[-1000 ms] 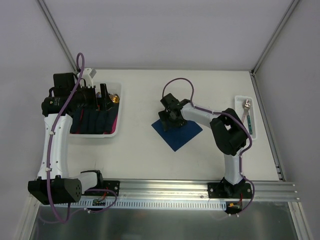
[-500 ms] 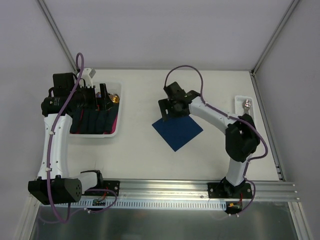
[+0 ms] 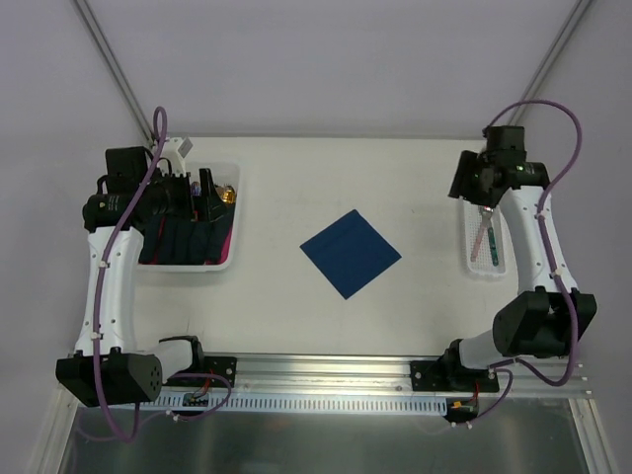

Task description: Place the utensils on the paper napkin and roll it up

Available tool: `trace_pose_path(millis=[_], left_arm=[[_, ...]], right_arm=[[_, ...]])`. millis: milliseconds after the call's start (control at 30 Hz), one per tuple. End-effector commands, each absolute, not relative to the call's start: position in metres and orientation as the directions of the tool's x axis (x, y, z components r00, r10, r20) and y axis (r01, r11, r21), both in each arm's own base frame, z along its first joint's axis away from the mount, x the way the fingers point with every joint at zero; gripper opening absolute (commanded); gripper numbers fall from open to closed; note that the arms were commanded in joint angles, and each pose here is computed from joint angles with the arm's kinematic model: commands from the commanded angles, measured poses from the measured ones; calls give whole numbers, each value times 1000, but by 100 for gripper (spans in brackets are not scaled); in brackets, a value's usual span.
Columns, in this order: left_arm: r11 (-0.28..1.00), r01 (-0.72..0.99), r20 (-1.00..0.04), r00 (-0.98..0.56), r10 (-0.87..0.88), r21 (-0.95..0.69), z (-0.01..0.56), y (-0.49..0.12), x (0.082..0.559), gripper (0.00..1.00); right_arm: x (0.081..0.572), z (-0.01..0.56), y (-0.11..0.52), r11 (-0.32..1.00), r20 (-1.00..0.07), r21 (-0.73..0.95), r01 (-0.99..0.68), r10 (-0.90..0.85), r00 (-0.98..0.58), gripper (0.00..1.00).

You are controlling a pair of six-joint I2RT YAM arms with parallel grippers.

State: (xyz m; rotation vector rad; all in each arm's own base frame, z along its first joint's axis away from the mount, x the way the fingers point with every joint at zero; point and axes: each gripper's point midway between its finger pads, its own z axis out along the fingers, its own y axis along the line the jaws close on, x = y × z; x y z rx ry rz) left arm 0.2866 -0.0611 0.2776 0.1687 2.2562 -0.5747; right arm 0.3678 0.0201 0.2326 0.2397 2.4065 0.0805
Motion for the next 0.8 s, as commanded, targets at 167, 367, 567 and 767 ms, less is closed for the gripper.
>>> trace_pose_path(millis=[167, 367, 567, 767], left_arm=[[862, 375, -767, -642, -23, -340, 278, -67, 276, 99], [855, 368, -752, -658, -38, -365, 265, -69, 275, 99], [876, 318, -738, -672, -62, -363, 255, -59, 281, 99], [875, 268, -709, -697, -112, -402, 247, -46, 288, 99]], right_arm=[[338, 174, -84, 946, -423, -45, 322, 274, -864, 41], [348, 147, -108, 916, -349, -27, 399, 366, -863, 38], [366, 122, -117, 885, -316, -45, 464, 428, -847, 37], [374, 89, -110, 873, -290, 9, 488, 469, -834, 36]])
